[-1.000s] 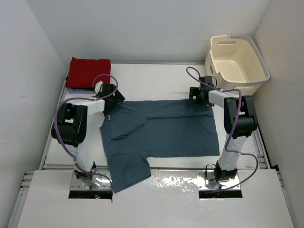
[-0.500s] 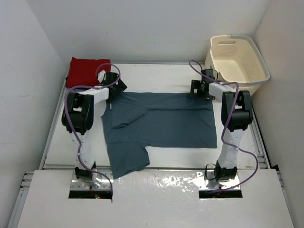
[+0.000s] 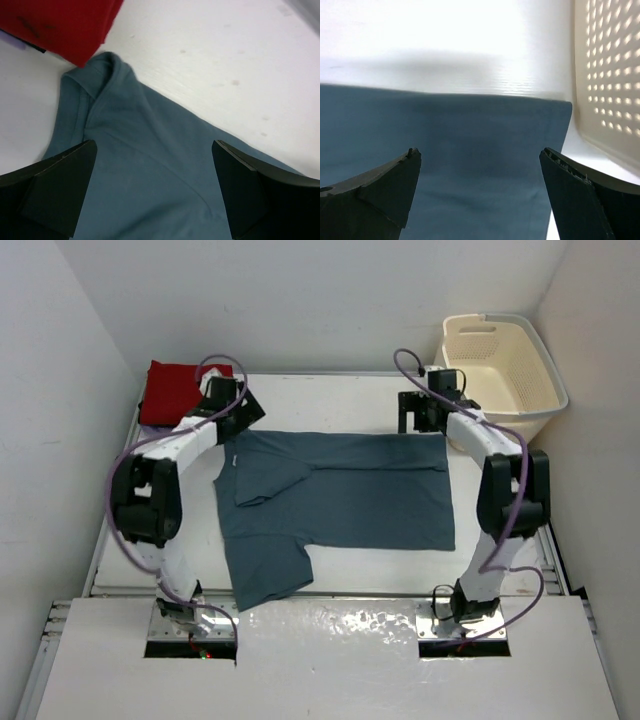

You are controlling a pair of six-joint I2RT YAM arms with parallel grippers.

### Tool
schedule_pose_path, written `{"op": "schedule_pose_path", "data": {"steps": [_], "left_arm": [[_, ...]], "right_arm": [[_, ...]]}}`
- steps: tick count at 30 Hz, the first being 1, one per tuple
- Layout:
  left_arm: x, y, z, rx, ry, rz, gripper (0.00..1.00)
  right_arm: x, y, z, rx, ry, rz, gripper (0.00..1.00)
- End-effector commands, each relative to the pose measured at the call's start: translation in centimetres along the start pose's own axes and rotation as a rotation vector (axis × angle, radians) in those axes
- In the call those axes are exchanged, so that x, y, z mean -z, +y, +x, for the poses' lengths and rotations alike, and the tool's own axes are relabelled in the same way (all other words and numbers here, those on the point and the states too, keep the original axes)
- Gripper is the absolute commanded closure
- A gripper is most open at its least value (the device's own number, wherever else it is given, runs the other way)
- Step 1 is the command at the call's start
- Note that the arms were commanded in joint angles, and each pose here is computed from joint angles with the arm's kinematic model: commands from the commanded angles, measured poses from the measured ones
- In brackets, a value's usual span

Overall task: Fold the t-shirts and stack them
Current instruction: Fold the flattened tshirt in 1/3 of the way

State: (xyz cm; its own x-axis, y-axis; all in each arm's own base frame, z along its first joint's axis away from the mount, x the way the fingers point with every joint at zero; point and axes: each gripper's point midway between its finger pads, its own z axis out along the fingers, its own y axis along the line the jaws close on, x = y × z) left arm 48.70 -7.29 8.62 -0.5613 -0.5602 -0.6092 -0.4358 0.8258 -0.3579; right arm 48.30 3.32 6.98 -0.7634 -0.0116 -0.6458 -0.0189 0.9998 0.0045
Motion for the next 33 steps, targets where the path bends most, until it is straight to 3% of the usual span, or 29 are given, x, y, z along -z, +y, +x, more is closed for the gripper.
{"op": "schedule_pose_path", "data": {"steps": [1, 3, 4, 9, 16, 22, 33], "left_arm": [[6.3, -3.2, -1.2, -0.083, -0.066, 0.096, 0.0], [8.0, -3.1, 0.7, -0.121, -0.054, 0.082, 0.0], [9.6, -3.4, 3.0, -0.152, -0.036, 0.103, 0.0], [14.1, -3.6, 9.8, -0.178, 0.069, 0.243, 0.0], [14.1, 0.5, 17.3, -0.219, 0.206, 0.208, 0.0], [12.7, -0.8, 16.6, -0.211, 0.126, 0.26, 0.0], [9.6, -0.9, 18.2, -0.225, 0.169, 0.202, 0.0]], "right_arm": [[4.9, 2.6, -1.3, 0.07, -0.084, -0.043, 0.01], [7.3, 3.1, -1.2, 0.038, -0.132, -0.051, 0.01], [7.3, 3.0, 1.6, 0.025, -0.089, -0.053, 0.01], [10.7, 3.0, 7.2, -0.042, -0.128, -0.08, 0.01], [12.3, 2.5, 12.3, -0.065, -0.113, -0.079, 0.01], [12.7, 2.1, 13.2, -0.052, -0.097, -0.067, 0.01], [13.0, 1.3, 13.1, -0.041, -0.097, -0.022, 0.01]]}}
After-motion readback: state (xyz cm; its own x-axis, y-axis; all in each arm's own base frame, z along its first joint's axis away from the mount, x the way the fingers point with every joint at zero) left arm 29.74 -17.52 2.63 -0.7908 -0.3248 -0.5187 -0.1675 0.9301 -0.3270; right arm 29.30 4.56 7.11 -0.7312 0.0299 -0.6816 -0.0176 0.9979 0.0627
